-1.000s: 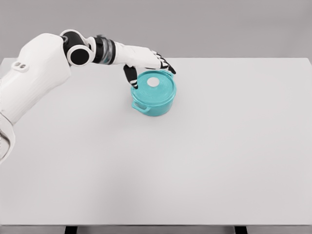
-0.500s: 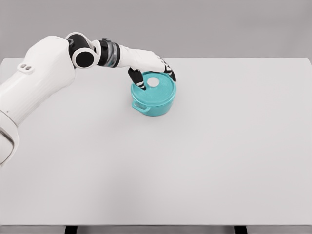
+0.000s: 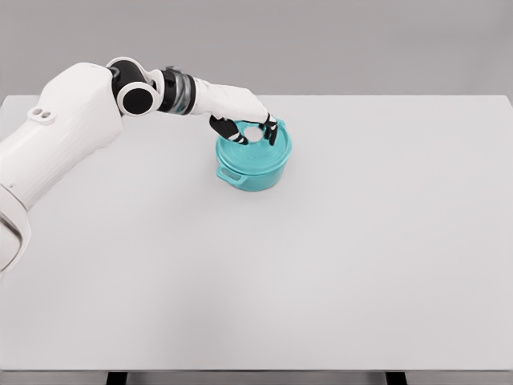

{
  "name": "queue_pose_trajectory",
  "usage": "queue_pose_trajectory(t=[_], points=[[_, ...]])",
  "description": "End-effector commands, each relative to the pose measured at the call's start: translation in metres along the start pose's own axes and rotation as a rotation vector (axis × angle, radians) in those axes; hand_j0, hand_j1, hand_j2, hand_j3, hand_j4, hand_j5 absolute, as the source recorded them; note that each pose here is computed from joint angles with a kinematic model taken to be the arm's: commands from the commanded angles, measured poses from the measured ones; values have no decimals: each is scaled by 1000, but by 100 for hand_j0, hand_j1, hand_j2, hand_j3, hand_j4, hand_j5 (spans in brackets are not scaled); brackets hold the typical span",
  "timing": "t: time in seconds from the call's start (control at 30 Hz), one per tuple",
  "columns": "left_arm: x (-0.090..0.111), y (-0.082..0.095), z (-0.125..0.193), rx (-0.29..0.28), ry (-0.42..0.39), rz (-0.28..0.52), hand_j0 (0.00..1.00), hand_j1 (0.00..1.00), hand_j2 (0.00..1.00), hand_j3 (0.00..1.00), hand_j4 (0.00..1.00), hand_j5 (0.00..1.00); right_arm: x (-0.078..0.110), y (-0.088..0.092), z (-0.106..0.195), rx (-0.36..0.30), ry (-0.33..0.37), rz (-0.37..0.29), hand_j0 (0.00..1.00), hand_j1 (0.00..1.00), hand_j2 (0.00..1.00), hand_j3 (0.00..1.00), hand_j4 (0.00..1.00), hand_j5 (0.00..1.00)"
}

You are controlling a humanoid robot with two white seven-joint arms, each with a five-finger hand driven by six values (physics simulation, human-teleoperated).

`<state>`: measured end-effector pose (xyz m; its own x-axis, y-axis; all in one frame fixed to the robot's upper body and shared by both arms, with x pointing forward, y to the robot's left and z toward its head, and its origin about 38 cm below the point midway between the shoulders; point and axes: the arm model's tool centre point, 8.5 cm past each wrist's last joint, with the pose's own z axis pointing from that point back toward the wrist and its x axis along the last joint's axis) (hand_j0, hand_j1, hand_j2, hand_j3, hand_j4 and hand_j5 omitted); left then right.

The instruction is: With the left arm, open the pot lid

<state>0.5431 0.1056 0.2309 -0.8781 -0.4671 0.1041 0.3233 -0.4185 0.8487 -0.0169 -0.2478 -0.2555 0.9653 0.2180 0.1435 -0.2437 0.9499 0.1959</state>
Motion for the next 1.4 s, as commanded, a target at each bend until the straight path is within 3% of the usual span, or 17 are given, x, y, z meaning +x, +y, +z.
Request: queue_pose_trajectory(t=[0.0,0.07,0.3,0.5,0.67,0.8,1.1,1.37], points=[[0,1,1,5,0,6,53,53,53,53,53,53,0,0,0,0,0,1,100,100,100,100,100,100],[1,2,2,11,-5,6,48,48,48,48,48,48,0,0,0,0,-2,0,100,100,100,100,100,100],[0,2,3,12,-4,7,45,45,45,45,45,45,0,0,0,0,0,1,100,100,100,100,100,100],[20,15,6,52,-76,-24,44,44,44,44,44,44,0,0,0,0,0,0,100,100,100,100,100,100],[25,21,25,81,-104,-35,44,44,44,44,44,44,0,0,0,0,0,0,100,100,100,100,100,100],[39,16,37,59,-165,-34,44,44,44,44,44,44,0,0,0,0,0,0,100,100,100,100,100,100],[51,13,75,67,-211,-54,43,43,43,43,43,43,0,0,0,0,0,0,100,100,100,100,100,100],[37,-18,140,40,-132,-40,43,43,43,43,43,43,0,0,0,0,0,1,100,100,100,100,100,100]])
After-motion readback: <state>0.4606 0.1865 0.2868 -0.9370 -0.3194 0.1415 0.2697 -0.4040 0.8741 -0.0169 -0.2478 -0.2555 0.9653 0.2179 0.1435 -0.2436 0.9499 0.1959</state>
